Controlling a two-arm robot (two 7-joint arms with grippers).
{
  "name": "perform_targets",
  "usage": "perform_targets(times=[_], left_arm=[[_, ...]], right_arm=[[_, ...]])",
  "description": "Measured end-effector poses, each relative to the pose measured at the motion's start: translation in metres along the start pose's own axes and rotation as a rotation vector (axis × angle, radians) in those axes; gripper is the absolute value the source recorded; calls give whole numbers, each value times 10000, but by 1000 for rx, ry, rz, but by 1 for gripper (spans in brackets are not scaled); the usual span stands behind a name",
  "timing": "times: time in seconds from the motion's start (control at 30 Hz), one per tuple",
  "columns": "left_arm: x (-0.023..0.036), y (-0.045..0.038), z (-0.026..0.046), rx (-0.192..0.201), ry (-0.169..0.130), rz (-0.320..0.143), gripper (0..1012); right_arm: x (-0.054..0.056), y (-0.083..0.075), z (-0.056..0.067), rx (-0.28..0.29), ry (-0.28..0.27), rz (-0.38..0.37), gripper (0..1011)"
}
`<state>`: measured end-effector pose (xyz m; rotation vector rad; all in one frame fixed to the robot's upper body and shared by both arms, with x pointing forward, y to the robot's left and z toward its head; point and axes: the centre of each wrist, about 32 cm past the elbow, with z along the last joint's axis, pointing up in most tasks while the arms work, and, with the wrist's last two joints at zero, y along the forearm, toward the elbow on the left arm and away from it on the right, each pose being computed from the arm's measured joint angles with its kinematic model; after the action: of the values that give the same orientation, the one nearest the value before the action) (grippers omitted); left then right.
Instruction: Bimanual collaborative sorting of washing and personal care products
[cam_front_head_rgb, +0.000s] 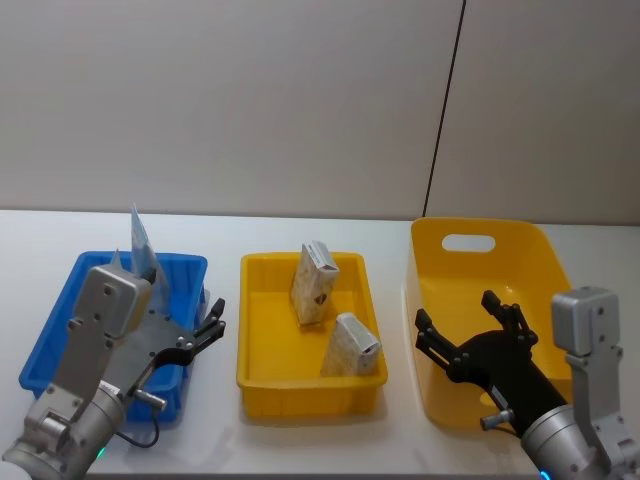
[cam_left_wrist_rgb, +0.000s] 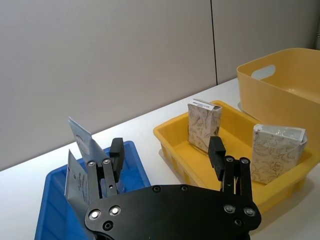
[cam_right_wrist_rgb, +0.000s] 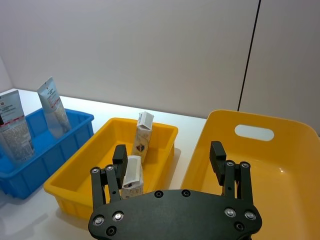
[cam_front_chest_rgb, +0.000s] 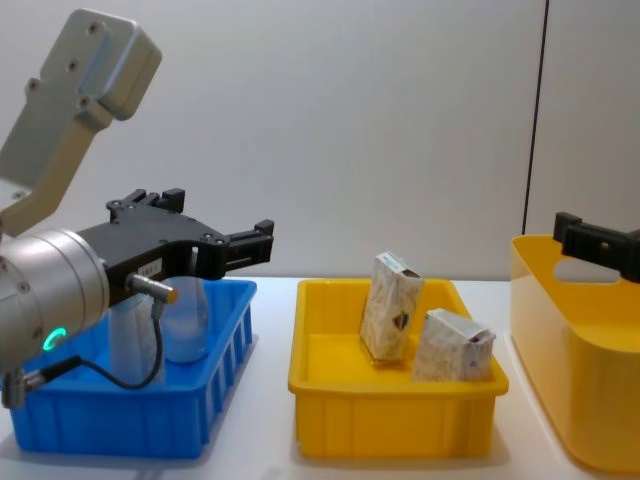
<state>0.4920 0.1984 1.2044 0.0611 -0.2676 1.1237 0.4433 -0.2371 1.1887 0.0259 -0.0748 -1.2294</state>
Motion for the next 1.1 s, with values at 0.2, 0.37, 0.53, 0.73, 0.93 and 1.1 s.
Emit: perform_targets(times=[0.2, 0.37, 0.53, 0.73, 0.93, 1.1], left_arm=[[0, 0, 0, 0, 0, 0, 1001], [0, 0, 0, 0, 0, 0, 1002], [0, 0, 0, 0, 0, 0, 1001], [0, 0, 0, 0, 0, 0, 1002], [0, 0, 0, 0, 0, 0, 1001], [0, 0, 0, 0, 0, 0, 1001]], right_arm=[[0, 0, 0, 0, 0, 0, 1004], [0, 0, 0, 0, 0, 0, 1004], [0, 0, 0, 0, 0, 0, 1004], [0, 0, 0, 0, 0, 0, 1004], [-9, 11, 2, -3, 3, 1, 1004], [-41, 49, 13, -21, 14, 6, 1004]])
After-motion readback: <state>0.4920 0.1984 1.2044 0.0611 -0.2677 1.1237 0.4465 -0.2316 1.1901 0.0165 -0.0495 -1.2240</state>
